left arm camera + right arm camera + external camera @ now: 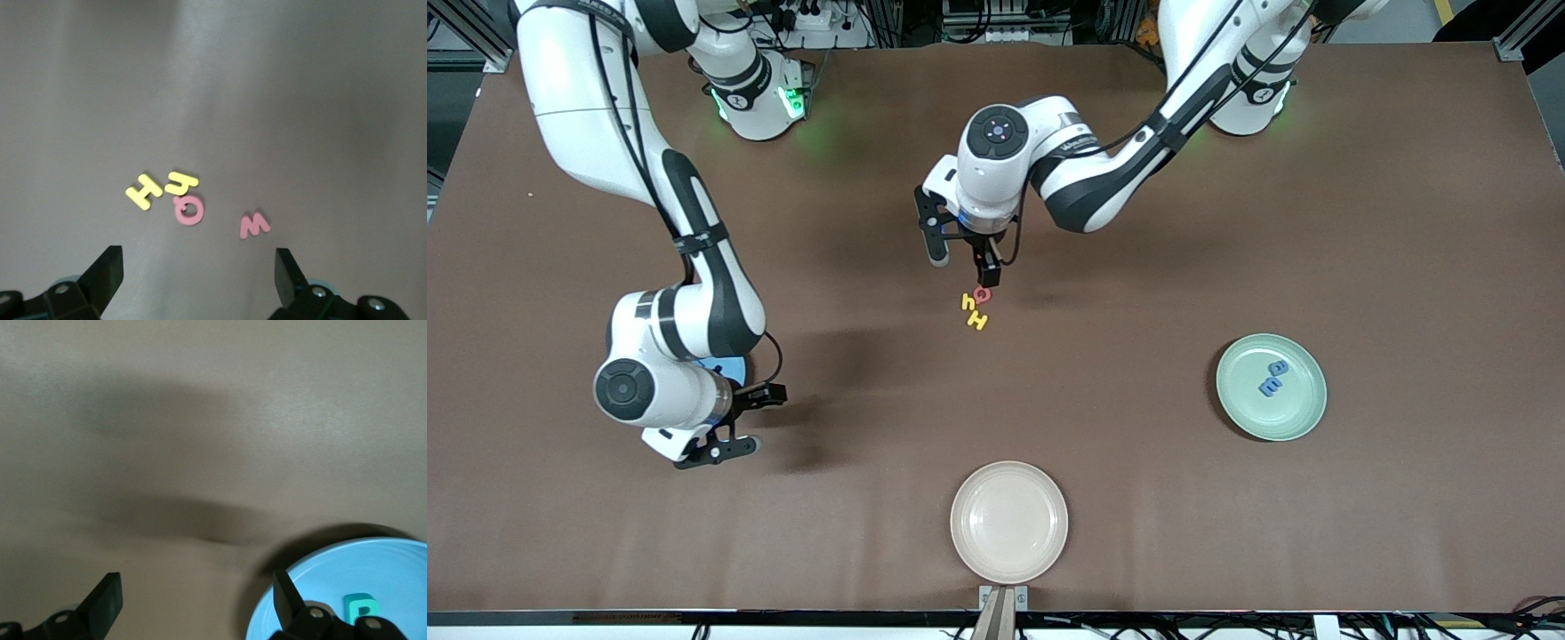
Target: Sort uppercase to blue plate, lowercase to green plate
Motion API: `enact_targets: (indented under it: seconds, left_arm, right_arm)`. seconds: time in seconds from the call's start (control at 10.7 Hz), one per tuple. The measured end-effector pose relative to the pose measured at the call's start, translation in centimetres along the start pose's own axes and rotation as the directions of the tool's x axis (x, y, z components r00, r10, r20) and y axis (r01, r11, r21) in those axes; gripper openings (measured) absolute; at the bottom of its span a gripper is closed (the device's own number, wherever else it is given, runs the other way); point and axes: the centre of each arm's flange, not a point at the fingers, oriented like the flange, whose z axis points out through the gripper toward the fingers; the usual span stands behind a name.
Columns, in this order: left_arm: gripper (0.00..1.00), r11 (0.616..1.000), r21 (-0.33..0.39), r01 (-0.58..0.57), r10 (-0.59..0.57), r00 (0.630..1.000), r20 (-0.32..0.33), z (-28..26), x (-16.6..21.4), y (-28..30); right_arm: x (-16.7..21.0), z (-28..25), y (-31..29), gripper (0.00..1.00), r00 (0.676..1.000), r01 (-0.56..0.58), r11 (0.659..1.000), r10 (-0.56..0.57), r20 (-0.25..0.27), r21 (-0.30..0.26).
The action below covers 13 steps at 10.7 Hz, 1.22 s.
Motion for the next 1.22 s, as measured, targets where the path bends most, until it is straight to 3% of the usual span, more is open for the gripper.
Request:
enact_targets:
  seconds: [0.47, 0.93, 1.22]
  left_arm:
    - [1.0, 0.993, 0.04, -0.112, 0.112, 0.994, -0.018, 4.1, 1.0, 1.8]
    - [1.0, 0.991, 0.039, -0.131, 0.131, 0.991, -0.007, 4.7, 1.0, 2.4]
    - [1.0, 0.96, 0.038, -0.277, 0.276, 0.961, 0.035, 6.2, 0.1, 3.1]
  right_arm:
    - [-0.1, 0.1, 1.2, 1.0, 1.0, -0.018, 1.0, 0.018, 0.002, -0.003]
    - [0.0, 0.2, 1.2, 1.0, 1.0, -0.019, 1.0, 0.019, -0.004, -0.003]
    - [0.0, 0.4, 1.2, 1.0, 1.0, -0.02, 1.0, 0.02, -0.004, -0.004]
